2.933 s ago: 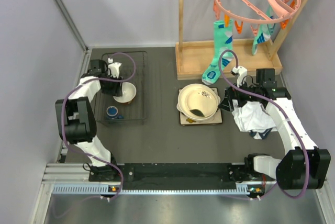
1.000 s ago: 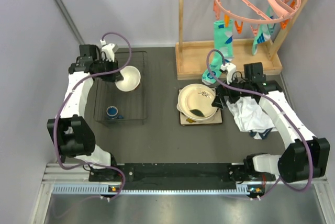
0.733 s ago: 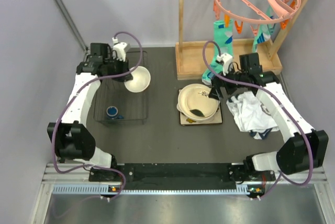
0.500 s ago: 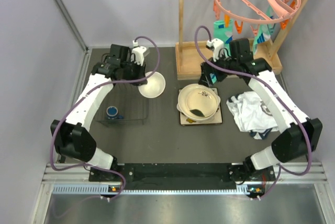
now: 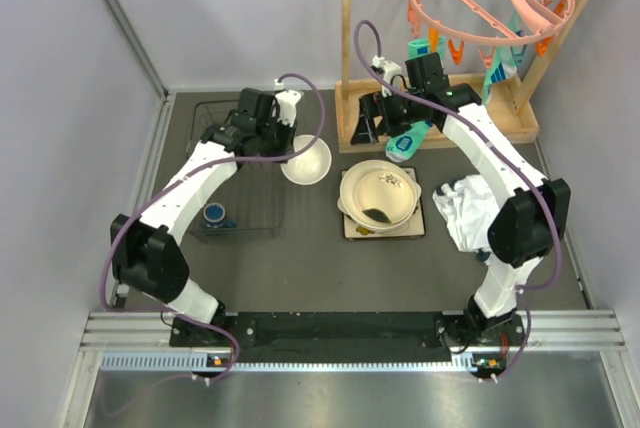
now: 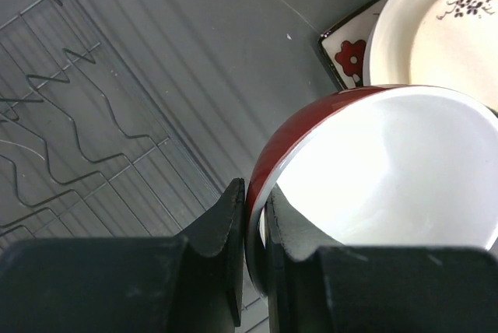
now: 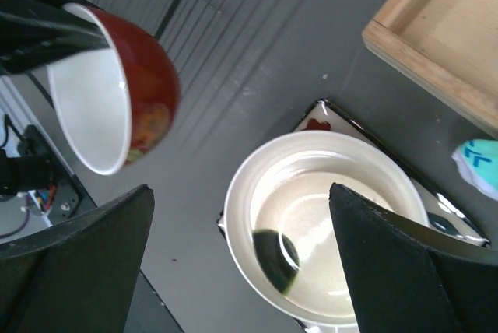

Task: Unload the mixed dishes from the dish rack
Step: Pick up the bowl from the dish rack.

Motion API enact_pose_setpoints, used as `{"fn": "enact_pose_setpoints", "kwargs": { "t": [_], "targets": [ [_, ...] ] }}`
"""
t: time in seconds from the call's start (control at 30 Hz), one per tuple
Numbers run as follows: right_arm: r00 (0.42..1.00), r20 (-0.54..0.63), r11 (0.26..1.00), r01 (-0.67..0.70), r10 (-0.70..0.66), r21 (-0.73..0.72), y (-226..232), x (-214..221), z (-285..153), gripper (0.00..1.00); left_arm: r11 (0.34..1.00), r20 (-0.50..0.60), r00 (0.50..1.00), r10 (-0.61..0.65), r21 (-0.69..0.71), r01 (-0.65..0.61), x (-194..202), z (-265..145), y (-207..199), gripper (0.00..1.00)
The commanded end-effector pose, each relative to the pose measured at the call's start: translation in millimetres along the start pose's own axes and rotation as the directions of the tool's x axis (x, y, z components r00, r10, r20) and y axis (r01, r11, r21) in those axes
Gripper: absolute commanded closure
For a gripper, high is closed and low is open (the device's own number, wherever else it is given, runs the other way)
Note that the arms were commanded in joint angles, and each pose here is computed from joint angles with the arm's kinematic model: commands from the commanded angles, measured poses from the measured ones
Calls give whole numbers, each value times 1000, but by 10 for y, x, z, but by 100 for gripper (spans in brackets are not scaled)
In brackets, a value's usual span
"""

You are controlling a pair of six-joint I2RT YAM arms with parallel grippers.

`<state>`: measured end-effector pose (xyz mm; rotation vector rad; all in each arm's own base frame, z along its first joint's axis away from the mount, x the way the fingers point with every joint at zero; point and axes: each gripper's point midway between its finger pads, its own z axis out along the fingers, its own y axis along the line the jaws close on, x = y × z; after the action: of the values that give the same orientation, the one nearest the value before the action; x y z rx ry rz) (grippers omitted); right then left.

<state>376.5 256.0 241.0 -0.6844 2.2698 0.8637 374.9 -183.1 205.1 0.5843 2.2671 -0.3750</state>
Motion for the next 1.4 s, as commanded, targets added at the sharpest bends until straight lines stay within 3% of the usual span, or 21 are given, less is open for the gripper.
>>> {"fn": "enact_pose_setpoints", "kwargs": {
  "t": [0.0,0.57,1.37],
  "targets": [
    [1000,29,997,-2,4,-71,276,-165,-17,7,999,130,992,3,-51,4,-342,70,16,100],
    [997,-34,997,64,-66,-38,488,22,327,12,998,145,988,45,-43,-40,-507,176,-232,100],
    [984,-99,988,154,-151,18,476,348,556,27,994,252,961,-111,31,106,-740,-170,-459,100]
  ]
}}
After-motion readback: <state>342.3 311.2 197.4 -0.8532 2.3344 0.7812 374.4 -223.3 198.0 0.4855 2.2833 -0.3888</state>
